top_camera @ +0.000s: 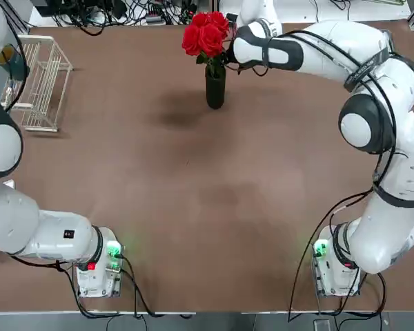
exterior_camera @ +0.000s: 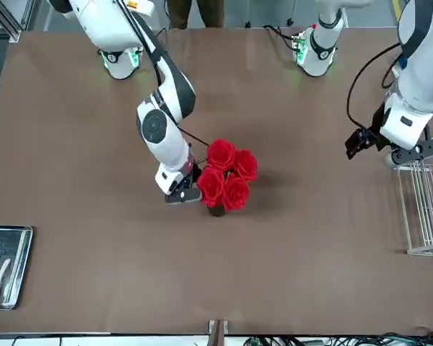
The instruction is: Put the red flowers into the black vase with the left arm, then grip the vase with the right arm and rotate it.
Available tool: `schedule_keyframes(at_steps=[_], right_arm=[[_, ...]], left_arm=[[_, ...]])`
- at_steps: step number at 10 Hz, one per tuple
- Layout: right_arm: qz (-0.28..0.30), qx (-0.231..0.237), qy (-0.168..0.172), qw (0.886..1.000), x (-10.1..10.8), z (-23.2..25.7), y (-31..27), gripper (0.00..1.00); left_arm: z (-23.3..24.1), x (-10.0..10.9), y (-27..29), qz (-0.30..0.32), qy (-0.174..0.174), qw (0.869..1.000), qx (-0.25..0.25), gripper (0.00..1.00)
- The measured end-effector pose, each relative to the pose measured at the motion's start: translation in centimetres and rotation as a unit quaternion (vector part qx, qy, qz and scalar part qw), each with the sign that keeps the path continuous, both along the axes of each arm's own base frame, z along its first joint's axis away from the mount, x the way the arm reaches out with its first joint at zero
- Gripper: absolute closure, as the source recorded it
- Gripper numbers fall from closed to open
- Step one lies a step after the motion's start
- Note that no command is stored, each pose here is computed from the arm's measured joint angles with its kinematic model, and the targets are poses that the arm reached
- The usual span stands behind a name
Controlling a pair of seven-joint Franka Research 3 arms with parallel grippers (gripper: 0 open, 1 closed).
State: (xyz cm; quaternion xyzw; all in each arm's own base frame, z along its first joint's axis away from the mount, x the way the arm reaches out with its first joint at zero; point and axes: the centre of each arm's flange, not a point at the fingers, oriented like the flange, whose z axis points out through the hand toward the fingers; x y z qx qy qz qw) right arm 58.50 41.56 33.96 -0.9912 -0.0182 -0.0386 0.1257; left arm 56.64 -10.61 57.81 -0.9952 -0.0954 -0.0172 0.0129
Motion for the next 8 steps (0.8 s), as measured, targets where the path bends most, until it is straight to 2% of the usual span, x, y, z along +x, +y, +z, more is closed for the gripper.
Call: schedule_keyframes(at_steps=[2, 3, 4, 7, 8], right_arm=[[-0.001, 0.002, -0.002, 1.0, 0.1, -0.4, 0.1, 0.03], [-0.001, 0.003, -0.004, 1.0, 0.1, -0.3, 0.2, 0.2], [0.0, 0.005, -0.006, 1.0, 0.1, -0.1, 0.3, 0.3], [0.005, 0.007, -0.007, 1.0, -0.2, 0.1, 0.9, 0.45], [0.006, 0.007, -0.007, 1.0, -0.2, 0.2, 1.0, 0.54]], left_arm=[[0.8, -0.6, 0.1, 0.0, 0.016, 1.0, 0.004, 0.0], [0.8, -0.7, -0.2, -0.002, 0.02, 1.0, 0.004, 0.0], [0.8, -0.8, -0.7, -0.006, 0.02, 1.0, 0.004, 0.0], [1.1, -1.2, -2.2, -0.02, 0.018, 1.0, 0.004, 0.0], [1.1, -1.1, -2.1, -0.019, 0.017, 1.0, 0.004, 0.0]])
